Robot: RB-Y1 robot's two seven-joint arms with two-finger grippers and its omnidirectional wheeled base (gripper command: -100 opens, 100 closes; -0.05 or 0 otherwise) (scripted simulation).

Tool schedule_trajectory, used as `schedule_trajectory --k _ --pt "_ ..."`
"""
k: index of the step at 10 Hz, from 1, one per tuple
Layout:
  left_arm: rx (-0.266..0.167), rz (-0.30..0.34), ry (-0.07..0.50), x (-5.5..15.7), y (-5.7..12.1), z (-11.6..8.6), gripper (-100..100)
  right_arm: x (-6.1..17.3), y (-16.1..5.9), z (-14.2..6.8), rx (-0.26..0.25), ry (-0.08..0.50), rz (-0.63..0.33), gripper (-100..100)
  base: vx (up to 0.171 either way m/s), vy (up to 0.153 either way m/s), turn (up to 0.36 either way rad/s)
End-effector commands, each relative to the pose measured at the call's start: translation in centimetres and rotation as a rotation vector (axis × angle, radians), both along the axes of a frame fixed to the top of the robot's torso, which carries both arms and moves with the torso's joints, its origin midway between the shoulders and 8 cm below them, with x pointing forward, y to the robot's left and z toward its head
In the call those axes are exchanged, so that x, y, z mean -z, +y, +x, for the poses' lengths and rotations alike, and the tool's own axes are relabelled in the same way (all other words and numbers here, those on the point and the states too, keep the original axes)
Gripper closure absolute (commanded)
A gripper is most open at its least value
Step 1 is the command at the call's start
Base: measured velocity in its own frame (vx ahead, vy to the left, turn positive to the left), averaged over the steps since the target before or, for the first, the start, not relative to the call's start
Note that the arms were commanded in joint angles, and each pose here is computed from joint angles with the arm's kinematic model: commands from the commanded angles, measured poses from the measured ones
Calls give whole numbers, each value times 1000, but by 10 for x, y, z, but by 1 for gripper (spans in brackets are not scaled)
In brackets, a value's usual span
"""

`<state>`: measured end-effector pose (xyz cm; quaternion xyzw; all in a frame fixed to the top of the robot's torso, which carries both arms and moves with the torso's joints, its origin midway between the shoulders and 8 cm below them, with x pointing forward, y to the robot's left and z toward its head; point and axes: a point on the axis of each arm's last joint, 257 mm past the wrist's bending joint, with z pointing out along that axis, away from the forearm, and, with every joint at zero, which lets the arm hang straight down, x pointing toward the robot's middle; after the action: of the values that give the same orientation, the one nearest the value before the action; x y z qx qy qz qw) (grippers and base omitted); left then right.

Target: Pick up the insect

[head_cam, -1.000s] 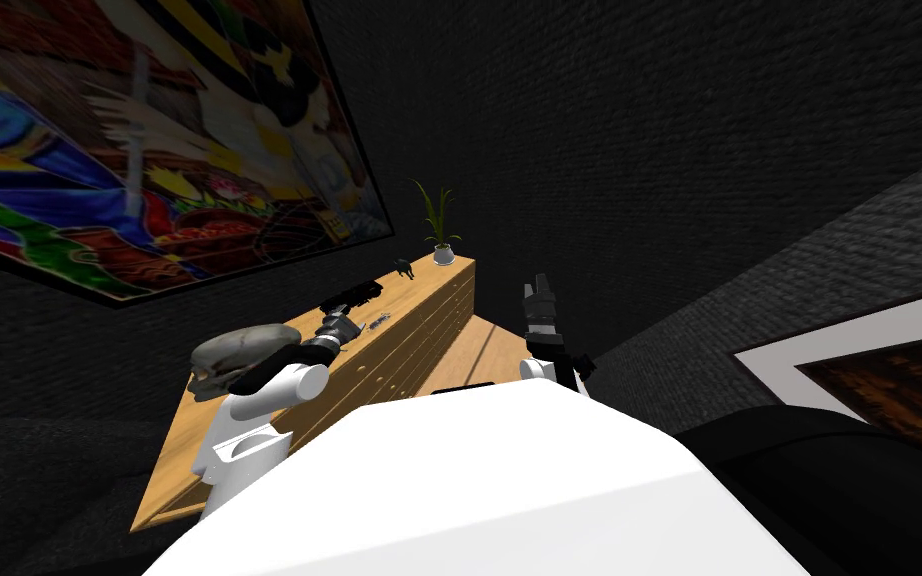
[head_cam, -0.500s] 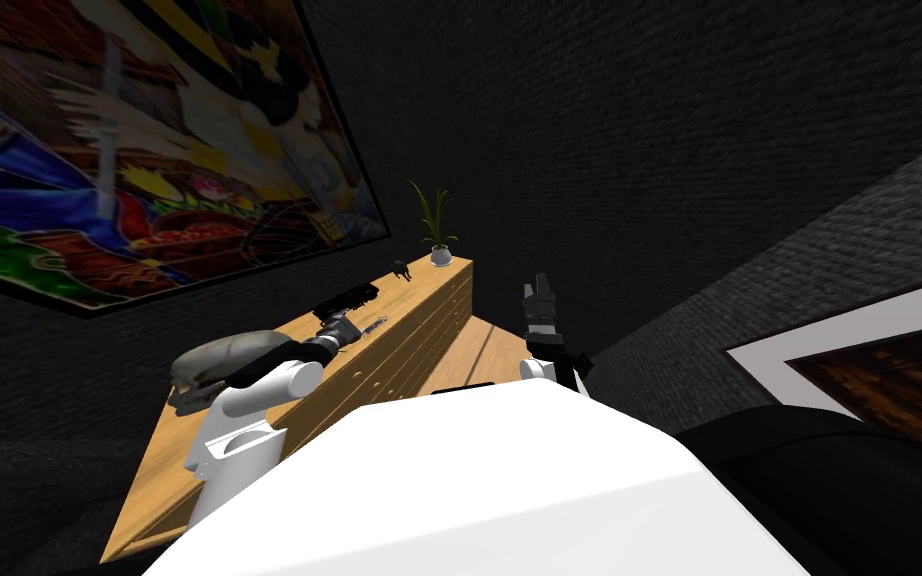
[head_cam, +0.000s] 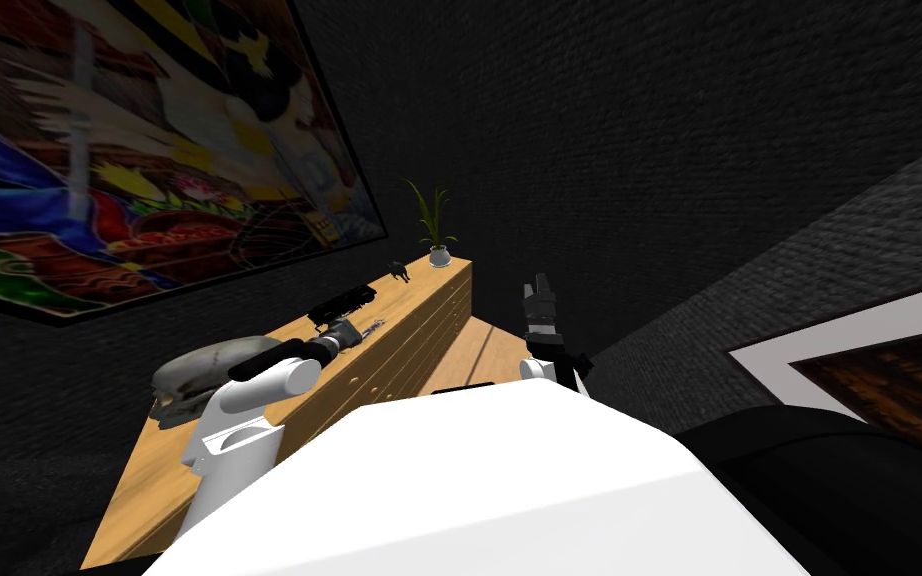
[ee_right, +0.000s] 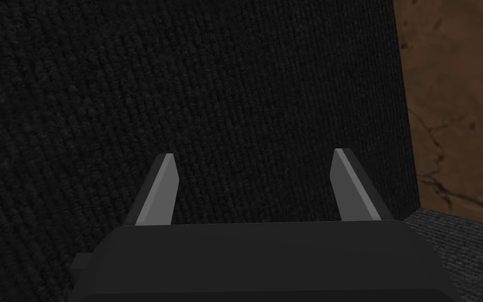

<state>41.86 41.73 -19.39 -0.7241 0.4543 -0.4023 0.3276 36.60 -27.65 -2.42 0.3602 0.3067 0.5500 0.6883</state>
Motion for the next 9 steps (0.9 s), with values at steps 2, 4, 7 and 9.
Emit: schedule_trajectory --k 2,4,7,9 --pt "1 -26 65 11 0 -5 -100 0 0 0 0 0 0 0 43 -5 -28" --pt "2 -46 110 18 0 -8 -100 0 0 0 0 0 0 0 34 8 -9" --pt "1 -66 186 31 0 -16 -100 0 0 0 0 0 0 0 67 -4 -10" --pt "0 -80 234 38 0 -21 -100 0 0 0 0 0 0 0 45 5 0"
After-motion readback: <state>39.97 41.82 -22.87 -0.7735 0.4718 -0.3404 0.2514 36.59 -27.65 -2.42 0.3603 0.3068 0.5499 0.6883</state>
